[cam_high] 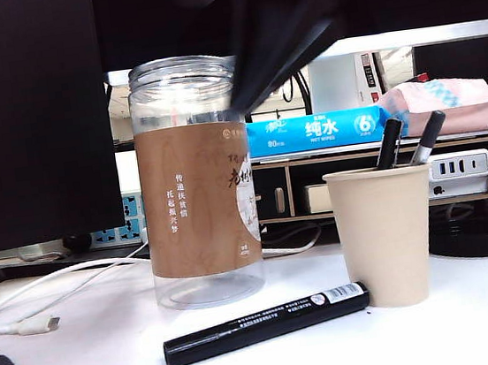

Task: Pick up the marker and insert it into the paper cup.

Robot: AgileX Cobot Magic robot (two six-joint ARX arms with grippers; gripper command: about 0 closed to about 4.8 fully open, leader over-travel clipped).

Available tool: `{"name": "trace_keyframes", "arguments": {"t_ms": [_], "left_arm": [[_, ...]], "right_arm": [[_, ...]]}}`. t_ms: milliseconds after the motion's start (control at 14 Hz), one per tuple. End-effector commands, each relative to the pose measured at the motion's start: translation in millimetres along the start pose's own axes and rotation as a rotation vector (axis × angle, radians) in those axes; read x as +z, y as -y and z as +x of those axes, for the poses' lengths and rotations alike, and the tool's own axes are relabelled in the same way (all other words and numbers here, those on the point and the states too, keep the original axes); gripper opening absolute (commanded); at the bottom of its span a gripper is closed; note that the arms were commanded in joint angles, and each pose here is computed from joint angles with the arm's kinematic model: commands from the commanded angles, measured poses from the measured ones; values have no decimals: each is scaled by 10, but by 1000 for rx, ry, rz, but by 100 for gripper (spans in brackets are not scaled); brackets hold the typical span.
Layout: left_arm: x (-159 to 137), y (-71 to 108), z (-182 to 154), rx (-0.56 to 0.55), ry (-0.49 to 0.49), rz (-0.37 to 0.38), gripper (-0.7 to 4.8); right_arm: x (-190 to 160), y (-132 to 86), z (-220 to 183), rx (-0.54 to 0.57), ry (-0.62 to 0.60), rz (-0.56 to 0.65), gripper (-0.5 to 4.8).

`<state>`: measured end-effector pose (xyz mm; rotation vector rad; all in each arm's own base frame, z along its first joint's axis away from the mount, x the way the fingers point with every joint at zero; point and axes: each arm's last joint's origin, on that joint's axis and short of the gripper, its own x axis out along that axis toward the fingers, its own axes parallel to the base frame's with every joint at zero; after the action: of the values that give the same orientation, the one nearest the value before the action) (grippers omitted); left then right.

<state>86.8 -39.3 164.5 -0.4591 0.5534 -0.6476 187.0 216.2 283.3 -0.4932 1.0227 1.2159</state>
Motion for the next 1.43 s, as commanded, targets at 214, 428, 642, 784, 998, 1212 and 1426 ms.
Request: {"name": "trace_keyframes", "arguments": {"t_ms": [214,428,642,784,998,1212,1426], "left_arm": [[71,8,65,18,-83,66,-5],[68,5,82,-2,-104,81,-5],[51,-3,90,-9,-123,66,-5],[51,-5,95,-8,-125,67,-5],[61,-3,96,-6,-114,76,-5],[83,5,98,-10,-91,88,-5],[89,8,98,-13,-86,92,-5]], "right_arm": [[88,-82,304,-6,-75,-111,13],[170,-30,529,8,-101,-115,13],[240,-7,686,19,-137,-120,27],[268,-11,709,24,-142,-141,114],[272,-56,732,-8,-173,-200,125],[274,-86,773,-9,-189,-317,126],[273,-78,831,-25,-214,-430,127]]}}
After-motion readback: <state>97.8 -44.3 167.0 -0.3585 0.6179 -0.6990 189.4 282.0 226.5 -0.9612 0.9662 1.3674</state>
